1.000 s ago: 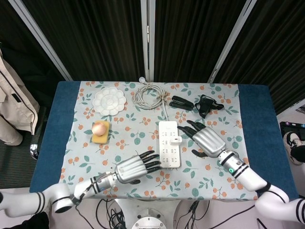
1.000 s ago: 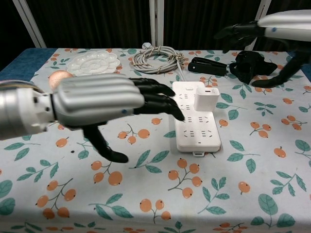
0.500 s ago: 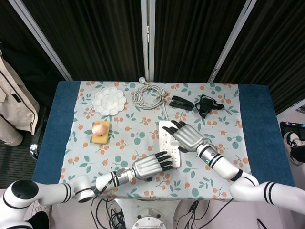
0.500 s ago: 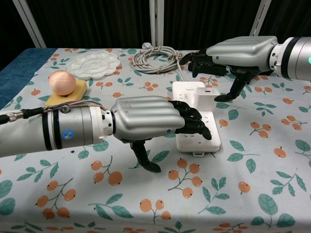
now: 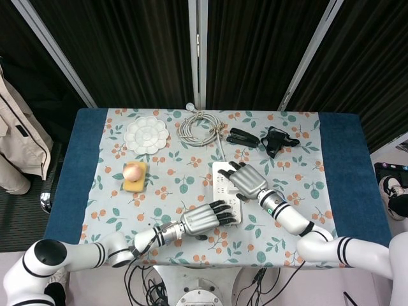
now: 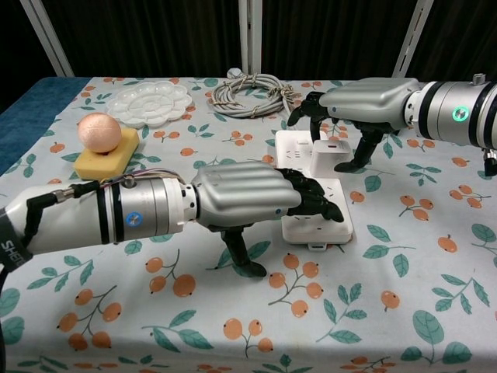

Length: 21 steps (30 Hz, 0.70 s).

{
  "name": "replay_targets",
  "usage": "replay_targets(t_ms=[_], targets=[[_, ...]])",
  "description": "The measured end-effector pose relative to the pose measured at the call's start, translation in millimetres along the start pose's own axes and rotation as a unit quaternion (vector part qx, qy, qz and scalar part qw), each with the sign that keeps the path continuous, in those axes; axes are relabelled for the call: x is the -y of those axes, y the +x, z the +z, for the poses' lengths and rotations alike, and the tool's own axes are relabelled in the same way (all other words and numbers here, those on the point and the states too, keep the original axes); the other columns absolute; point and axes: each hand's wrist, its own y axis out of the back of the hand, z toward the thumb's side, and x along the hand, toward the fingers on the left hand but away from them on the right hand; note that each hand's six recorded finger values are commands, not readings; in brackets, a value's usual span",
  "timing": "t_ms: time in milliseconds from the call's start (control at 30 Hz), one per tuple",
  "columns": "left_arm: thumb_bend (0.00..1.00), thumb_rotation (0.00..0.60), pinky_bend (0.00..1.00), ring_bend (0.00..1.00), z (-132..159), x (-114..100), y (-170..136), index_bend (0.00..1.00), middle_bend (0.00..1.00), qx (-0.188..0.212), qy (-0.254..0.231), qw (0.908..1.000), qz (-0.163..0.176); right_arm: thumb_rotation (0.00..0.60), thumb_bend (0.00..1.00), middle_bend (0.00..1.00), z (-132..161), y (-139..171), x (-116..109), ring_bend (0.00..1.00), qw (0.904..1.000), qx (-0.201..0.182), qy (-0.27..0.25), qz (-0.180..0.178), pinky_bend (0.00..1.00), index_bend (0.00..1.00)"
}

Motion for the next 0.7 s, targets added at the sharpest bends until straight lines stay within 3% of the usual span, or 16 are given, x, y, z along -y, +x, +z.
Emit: replay_targets(t_ms=[333, 700], targets=[[0.17, 0.6, 0.09, 0.05, -2, 6, 2, 0.11, 0.15, -0.004, -0.006, 1.0, -0.005, 0.6, 0.21, 0.46, -1, -8, 7, 0.2, 0.9999, 0.001, -0.003, -0.011, 0.32, 0.35], [0.16, 0.6, 0.09, 0.05, -5, 7, 1, 0.11, 0.15, -0.009, -0.01, 0.9999, -0.006, 0.6, 0.21, 0.6, -2, -10, 13, 0.34, 0.9999, 0.0, 0.003, -0.015, 0.42, 0.64]])
